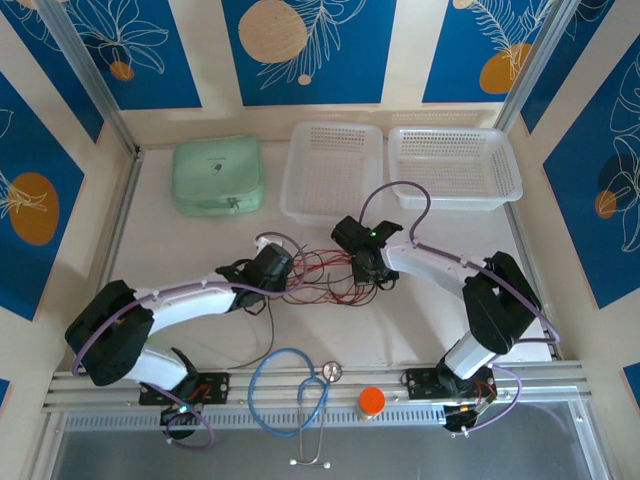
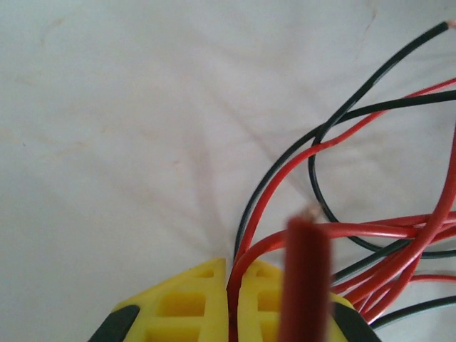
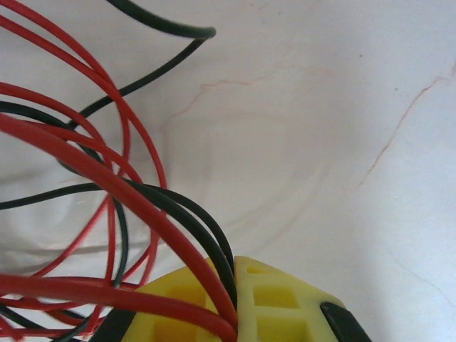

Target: Untangle the cables

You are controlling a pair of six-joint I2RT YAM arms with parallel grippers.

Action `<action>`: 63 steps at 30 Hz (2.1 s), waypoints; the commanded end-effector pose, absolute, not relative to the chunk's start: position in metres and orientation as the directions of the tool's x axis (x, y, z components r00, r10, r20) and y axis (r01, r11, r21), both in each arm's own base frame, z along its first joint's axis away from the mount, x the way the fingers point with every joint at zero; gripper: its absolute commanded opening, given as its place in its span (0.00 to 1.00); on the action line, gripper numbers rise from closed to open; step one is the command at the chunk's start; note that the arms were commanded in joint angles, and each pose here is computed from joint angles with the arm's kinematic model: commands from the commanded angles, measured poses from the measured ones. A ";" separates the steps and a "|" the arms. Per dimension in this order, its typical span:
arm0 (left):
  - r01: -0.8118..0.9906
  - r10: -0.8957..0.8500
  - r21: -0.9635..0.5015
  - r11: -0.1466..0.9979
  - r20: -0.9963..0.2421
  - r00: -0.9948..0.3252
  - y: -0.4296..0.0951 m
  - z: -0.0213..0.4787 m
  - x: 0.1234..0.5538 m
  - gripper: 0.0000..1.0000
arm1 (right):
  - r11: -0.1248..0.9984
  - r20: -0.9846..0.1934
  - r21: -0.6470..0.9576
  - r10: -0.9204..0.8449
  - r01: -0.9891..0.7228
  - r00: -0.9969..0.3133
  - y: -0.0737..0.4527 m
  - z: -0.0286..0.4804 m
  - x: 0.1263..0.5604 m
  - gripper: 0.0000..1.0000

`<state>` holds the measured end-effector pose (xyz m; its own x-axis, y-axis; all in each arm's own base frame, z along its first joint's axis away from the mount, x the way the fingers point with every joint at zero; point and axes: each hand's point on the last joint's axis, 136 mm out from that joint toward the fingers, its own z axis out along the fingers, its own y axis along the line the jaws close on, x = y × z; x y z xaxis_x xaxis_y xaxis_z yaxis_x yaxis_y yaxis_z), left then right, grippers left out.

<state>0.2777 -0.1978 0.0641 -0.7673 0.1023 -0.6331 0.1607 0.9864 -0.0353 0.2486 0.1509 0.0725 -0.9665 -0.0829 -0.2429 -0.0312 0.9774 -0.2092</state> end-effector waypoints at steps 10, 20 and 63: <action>0.166 0.304 0.264 0.950 -0.662 -0.685 -0.177 0.087 0.313 0.42 | 0.854 -0.199 -0.512 -0.011 0.094 -0.980 0.082 0.072 0.248 0.23; 0.205 0.272 0.181 0.962 -0.705 -0.655 -0.187 0.118 0.310 0.80 | 0.834 -0.229 -0.516 0.086 0.195 -0.970 0.053 0.085 0.247 0.30; 0.507 0.456 -0.505 0.698 -0.232 -0.859 -0.291 0.070 0.146 0.57 | 0.850 -0.171 0.471 0.352 0.238 -0.920 0.122 0.135 0.244 0.29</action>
<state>0.1478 -0.2811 0.0649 -0.8739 0.4265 -0.2335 0.4841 0.7185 -0.4995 0.2499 0.1188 0.1424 -0.9121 0.3550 -0.2049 0.2257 0.8523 0.4718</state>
